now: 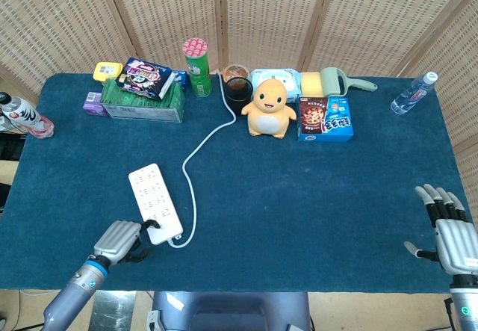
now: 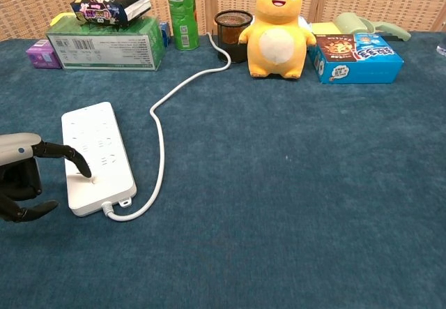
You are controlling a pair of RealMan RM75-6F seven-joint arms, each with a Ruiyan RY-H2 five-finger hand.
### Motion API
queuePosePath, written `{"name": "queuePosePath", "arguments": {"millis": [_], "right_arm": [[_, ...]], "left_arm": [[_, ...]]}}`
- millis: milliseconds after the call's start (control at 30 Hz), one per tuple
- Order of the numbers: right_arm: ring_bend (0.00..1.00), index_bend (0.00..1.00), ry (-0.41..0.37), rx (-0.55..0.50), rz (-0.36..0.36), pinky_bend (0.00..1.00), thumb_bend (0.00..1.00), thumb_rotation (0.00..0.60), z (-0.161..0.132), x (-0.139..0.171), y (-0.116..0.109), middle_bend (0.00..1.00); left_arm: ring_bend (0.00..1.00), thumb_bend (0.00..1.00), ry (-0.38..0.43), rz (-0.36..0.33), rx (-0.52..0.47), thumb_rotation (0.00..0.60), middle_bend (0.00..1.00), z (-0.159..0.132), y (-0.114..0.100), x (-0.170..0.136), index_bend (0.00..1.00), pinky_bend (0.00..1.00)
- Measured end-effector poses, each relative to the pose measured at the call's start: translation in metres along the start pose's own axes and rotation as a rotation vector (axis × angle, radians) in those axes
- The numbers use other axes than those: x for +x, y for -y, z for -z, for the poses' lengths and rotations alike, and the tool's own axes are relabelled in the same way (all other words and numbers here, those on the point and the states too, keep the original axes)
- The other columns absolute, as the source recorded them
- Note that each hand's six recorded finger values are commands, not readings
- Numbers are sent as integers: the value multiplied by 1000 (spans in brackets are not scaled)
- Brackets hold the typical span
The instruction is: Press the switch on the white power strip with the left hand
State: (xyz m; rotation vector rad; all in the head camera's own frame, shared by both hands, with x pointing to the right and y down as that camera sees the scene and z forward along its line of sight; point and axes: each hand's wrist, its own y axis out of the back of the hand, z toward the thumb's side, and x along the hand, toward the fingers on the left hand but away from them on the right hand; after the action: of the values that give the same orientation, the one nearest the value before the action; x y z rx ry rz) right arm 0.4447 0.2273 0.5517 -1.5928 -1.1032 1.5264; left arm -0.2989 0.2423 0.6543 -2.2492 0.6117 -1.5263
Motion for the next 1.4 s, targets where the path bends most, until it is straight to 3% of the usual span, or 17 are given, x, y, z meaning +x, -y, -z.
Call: {"name": "queuePosePath", "arguments": {"millis": [1067, 1400], "right_arm": [[46, 52, 15, -5, 6, 0, 0, 600, 5, -2, -2, 56], [46, 52, 15, 1, 0, 0, 0, 600, 5, -2, 0, 56]], "left_arm": [[1000, 455, -22, 37, 5, 600, 1000, 2, 11, 14, 264, 1000], [1000, 445, 36, -21, -35, 600, 1000, -9, -12, -1, 264, 1000]]}}
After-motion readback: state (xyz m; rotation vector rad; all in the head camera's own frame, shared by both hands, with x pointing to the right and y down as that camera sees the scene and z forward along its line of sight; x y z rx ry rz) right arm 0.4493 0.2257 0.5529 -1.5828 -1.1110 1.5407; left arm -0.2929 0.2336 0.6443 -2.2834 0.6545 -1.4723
